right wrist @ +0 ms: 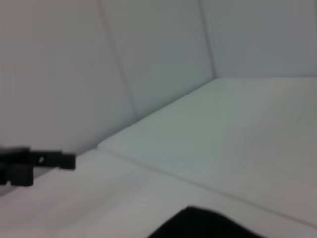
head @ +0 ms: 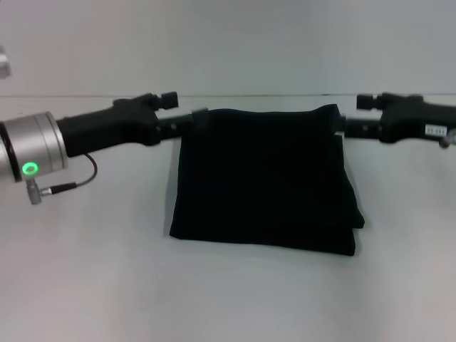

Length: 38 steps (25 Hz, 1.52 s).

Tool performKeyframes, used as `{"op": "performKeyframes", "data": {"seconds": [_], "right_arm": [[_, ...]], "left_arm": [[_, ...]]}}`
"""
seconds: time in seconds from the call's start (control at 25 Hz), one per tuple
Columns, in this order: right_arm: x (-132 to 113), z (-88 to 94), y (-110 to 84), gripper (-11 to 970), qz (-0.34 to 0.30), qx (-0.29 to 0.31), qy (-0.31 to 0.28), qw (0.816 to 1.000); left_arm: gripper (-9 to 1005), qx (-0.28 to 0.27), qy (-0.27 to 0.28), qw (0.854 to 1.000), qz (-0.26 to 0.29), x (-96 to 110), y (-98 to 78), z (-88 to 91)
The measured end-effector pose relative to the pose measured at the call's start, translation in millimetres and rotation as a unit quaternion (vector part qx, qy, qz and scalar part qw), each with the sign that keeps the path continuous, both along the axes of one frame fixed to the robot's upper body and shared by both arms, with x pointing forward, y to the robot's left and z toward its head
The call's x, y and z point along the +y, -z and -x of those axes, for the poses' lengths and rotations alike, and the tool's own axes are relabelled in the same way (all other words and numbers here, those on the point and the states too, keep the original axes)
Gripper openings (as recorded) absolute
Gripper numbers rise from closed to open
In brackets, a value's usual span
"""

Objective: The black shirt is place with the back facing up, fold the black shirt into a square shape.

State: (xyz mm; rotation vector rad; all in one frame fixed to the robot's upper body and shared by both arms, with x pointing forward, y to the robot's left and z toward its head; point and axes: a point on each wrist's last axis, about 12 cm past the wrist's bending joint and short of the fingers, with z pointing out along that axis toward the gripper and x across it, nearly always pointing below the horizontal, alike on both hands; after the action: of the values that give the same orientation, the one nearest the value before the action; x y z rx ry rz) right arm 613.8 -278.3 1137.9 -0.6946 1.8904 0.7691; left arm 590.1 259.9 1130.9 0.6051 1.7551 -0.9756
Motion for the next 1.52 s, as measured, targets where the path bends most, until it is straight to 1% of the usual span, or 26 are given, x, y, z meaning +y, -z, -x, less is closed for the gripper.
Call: {"op": "performKeyframes", "data": {"seconds": [0.12,0.24,0.32,0.48,0.6,1.08,1.36,1.52], "right_arm": [[-1,5.6,10.2,885,0.028,0.006,-0.009,1.0],[-3,5.5,15.6,913,0.054,0.014,-0.005,0.998],[-2,4.4,17.0,931,0.063,0.017,-0.006,0.998],[1,2.6,16.6,928,0.072,0.016,-0.013,0.997],[2,1.3,15.9,927,0.076,0.015,-0.016,0.997],[1,-1.2,15.4,927,0.084,0.015,-0.011,0.996],[3,-3.2,13.1,927,0.085,0.011,-0.014,0.996],[4,-4.8,12.2,927,0.091,0.017,-0.019,0.995]], "left_arm": [[860,-0.025,0.031,0.999,-0.03,-8,5.8,2.8],[948,-0.038,0.057,0.996,-0.061,-17,10.8,3.9],[948,-0.039,0.071,0.993,-0.082,-24,14.7,3.5],[948,-0.041,0.084,0.991,-0.098,-35,17.8,2.8],[948,-0.041,0.09,0.99,-0.103,-38,18.6,2.8],[948,-0.038,0.095,0.989,-0.106,-41,19.9,2.3],[948,-0.034,0.098,0.988,-0.117,-42,20.8,1.1],[948,-0.019,0.09,0.988,-0.125,-38,22.4,-0.4]]}}
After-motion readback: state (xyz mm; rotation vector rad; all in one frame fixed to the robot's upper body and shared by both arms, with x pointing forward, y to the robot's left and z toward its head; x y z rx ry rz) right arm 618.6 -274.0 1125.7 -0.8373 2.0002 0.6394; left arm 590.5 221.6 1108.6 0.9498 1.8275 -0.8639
